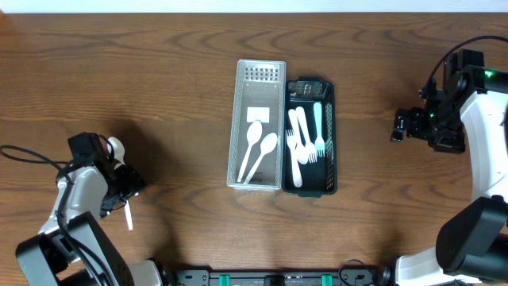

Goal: Pack container
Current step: 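Move the left gripper back to the remaining spoons and grasp one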

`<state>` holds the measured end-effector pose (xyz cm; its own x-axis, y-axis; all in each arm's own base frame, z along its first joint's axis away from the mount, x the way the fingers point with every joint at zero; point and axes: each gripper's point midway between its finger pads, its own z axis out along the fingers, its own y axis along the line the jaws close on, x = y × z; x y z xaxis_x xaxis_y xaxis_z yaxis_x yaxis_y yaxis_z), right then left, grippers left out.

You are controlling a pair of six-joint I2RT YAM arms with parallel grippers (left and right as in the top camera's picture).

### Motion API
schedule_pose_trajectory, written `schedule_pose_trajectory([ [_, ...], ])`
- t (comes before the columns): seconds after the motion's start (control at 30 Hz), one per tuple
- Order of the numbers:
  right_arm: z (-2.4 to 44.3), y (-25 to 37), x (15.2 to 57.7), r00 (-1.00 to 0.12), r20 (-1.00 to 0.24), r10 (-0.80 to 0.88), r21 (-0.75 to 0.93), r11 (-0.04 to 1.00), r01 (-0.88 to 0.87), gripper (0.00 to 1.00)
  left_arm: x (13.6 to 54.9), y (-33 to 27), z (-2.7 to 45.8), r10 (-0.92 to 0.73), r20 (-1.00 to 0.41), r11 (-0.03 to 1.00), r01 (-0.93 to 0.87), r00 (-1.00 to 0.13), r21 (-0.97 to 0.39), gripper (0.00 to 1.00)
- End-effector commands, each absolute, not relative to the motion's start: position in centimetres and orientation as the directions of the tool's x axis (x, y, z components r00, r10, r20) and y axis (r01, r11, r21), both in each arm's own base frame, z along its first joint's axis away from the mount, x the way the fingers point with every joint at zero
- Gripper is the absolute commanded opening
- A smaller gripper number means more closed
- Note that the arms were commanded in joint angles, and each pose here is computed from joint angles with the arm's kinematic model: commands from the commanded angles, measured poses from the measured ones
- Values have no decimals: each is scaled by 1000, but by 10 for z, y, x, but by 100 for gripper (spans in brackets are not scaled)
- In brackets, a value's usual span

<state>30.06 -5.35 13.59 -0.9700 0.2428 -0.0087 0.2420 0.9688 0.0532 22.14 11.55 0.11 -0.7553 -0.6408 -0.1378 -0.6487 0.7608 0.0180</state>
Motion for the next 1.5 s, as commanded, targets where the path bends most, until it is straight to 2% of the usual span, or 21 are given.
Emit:
schedule_pose_trajectory([
  [0.0, 134, -55, 299, -974, -2, 228, 49, 973, 228, 99, 223, 115, 9, -646, -166, 756, -655, -745, -3, 79],
  [0.3, 134, -55, 298, -974, 2, 228, 49, 972, 228, 99, 219, 121, 11, -653, -174, 745, -667, -737, 29, 79],
  [0.57, 134, -55, 298, -974, 2, 228, 49, 972, 228, 99, 206, 133, 10, -711, -166, 687, -725, -684, 49, 79],
  [1.1, 134, -55, 298, -974, 1, 228, 49, 973, 227, 99, 199, 129, -1, -712, -149, 687, -724, -687, 54, 79],
  [1.17, 134, -55, 298, -974, 1, 228, 49, 973, 227, 99, 199, 129, -4, -712, -144, 687, -724, -687, 56, 73],
  [1.27, 134, -55, 298, -974, 1, 228, 49, 973, 227, 99, 199, 129, -10, -713, -133, 688, -724, -688, 59, 48],
  [1.4, 134, -55, 298, -974, 0, 228, 49, 973, 227, 99, 198, 129, -18, -715, -113, 688, -723, -690, 65, 40],
  [1.47, 134, -55, 299, -974, -1, 228, 49, 973, 227, 99, 198, 128, -22, -715, -103, 688, -722, -691, 68, 31],
])
